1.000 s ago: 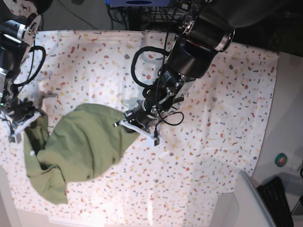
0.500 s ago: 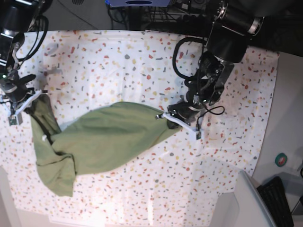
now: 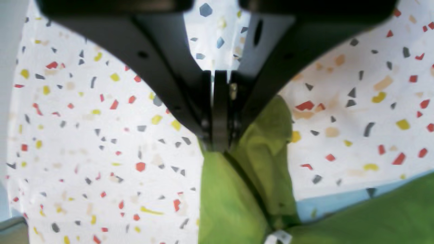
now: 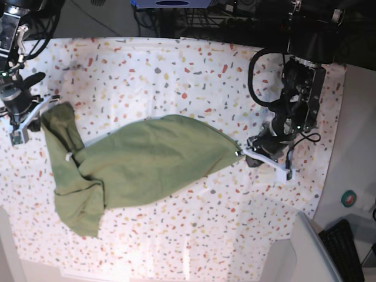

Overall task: Layout the t-shirt on the table in an organized manner, then fold the t-shirt properly
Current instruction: 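Grasp the shirt with both grippers and pull it apart lengthwise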

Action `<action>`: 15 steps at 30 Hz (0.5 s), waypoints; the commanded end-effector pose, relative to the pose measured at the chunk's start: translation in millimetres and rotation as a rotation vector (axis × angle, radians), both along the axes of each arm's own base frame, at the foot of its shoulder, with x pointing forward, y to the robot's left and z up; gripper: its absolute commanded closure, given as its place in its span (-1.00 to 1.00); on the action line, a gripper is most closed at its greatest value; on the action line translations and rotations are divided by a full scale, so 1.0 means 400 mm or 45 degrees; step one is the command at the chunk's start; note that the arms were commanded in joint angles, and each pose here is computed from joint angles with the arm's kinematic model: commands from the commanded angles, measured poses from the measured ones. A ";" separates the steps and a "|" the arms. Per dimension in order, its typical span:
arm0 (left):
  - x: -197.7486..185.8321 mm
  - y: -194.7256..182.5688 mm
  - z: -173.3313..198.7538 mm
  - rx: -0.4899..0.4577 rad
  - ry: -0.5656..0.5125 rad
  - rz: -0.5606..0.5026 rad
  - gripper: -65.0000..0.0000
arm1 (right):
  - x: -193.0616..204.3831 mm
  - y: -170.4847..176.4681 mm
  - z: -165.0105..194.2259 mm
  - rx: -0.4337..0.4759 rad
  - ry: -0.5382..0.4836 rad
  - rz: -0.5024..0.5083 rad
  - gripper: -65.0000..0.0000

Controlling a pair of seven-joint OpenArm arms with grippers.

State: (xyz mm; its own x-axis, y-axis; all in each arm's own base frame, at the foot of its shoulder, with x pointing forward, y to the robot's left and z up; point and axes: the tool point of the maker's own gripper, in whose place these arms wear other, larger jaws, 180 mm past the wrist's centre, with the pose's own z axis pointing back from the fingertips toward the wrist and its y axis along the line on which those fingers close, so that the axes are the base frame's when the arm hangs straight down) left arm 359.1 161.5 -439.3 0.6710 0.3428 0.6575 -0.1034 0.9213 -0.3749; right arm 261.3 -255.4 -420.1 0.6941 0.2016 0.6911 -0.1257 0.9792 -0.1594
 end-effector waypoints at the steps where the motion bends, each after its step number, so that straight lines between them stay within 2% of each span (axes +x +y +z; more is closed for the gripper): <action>1: 0.024 -0.034 0.038 -0.040 -0.059 -0.034 1.00 | 0.028 0.032 0.022 -0.011 -0.034 0.074 1.00; 3: 0.005 -0.036 0.037 -0.049 -0.050 -0.035 1.00 | 0.041 0.073 0.009 -0.100 0.010 0.202 1.00; 4: -0.004 -0.042 0.041 -0.054 -0.057 -0.042 1.00 | 0.051 0.087 0.005 -0.138 0.021 0.244 0.90; 6: -0.023 -0.071 0.061 -0.067 -0.082 -0.081 1.00 | 0.070 0.112 0.000 -0.211 0.033 0.313 0.20; 7: -0.036 -0.094 0.070 -0.083 -0.092 -0.100 1.00 | 0.076 0.115 -0.007 -0.230 0.044 0.329 -0.08; 8: -0.045 -0.133 0.074 -0.111 -0.098 -0.127 1.00 | 0.094 0.120 -0.005 -0.228 0.037 0.334 -0.22; 10: -0.057 -0.198 0.078 -0.155 -0.101 -0.169 1.00 | 0.131 0.116 -0.009 -0.206 0.032 0.310 -0.25; 13: -0.076 -0.244 0.039 -0.190 -0.044 -0.184 1.00 | 0.172 0.109 -0.030 -0.179 0.057 0.287 -0.12; 14: -0.077 -0.259 0.030 -0.198 -0.030 -0.193 0.94 | 0.182 0.107 -0.039 -0.169 0.069 0.281 -0.09; 15: -0.070 -0.272 0.029 -0.204 -0.028 -0.202 0.61 | 0.193 0.106 -0.044 -0.161 0.076 0.274 -0.07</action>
